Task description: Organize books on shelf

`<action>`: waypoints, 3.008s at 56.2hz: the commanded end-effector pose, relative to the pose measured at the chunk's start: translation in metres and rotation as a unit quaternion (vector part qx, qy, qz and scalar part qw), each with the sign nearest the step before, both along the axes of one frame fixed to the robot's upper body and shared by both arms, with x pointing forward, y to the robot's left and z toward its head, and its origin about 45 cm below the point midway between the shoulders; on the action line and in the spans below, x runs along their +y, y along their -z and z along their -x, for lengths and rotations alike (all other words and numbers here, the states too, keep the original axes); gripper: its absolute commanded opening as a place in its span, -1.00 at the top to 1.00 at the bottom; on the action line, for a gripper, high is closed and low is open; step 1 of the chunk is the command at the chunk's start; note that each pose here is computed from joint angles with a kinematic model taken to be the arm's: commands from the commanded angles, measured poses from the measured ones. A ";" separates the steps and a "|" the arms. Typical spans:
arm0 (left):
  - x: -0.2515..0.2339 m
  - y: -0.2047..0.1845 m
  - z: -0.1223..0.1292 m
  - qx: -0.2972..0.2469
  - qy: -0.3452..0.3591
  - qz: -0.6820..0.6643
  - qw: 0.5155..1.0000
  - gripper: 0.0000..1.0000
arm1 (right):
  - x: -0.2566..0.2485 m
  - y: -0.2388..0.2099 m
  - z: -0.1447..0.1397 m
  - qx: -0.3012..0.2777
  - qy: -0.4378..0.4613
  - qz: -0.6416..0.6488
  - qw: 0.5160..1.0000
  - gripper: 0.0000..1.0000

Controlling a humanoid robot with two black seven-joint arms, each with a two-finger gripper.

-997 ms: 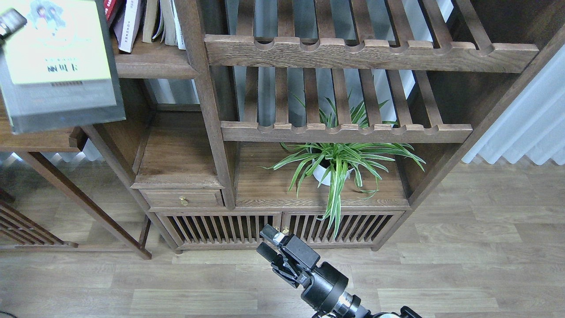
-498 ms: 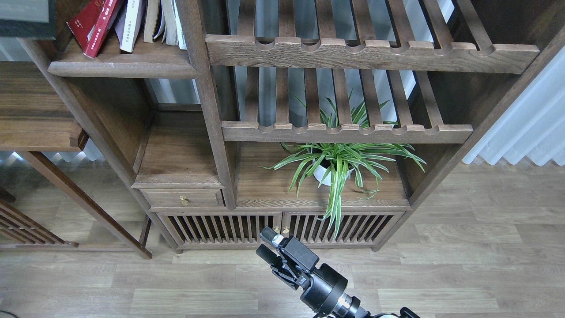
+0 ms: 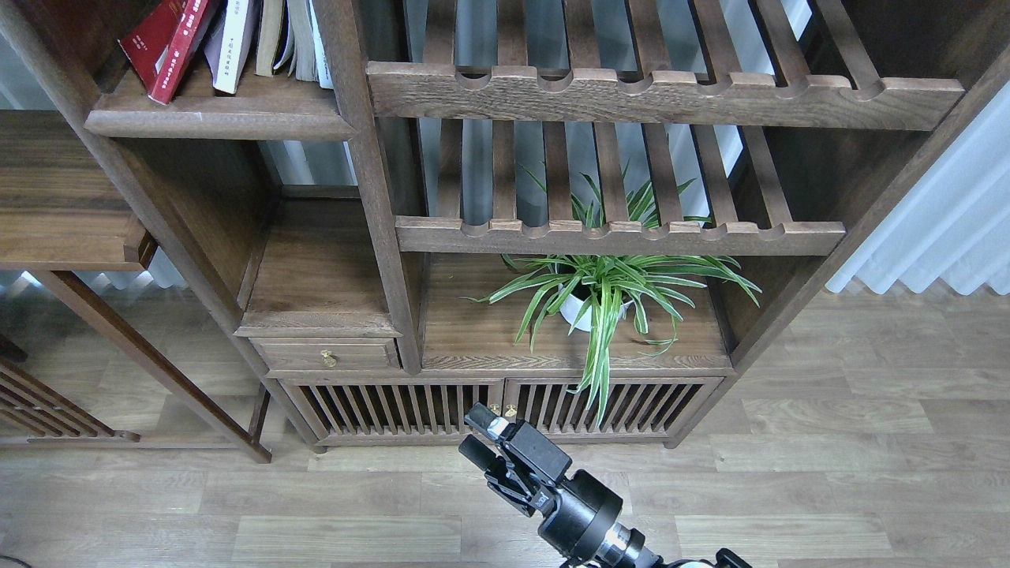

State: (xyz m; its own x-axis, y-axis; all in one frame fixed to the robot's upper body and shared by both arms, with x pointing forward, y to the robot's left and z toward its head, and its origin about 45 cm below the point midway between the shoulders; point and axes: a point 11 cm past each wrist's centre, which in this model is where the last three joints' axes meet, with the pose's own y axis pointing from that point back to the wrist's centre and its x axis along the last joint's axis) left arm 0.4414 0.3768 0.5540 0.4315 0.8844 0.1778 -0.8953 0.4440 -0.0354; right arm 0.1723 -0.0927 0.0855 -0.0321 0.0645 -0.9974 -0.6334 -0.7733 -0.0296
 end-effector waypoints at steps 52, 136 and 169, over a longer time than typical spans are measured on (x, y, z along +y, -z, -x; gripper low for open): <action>-0.023 0.049 -0.056 0.080 -0.039 -0.037 0.995 -0.31 | -0.001 0.000 0.001 0.001 0.003 -0.002 1.000 -0.98; -0.115 0.156 0.035 0.130 0.188 0.077 0.971 -0.99 | -0.023 -0.004 -0.026 -0.018 0.042 0.010 0.999 -0.97; -0.176 0.324 0.092 0.289 0.199 0.269 0.897 -0.99 | -0.042 0.004 -0.040 -0.014 0.071 0.027 0.997 -0.97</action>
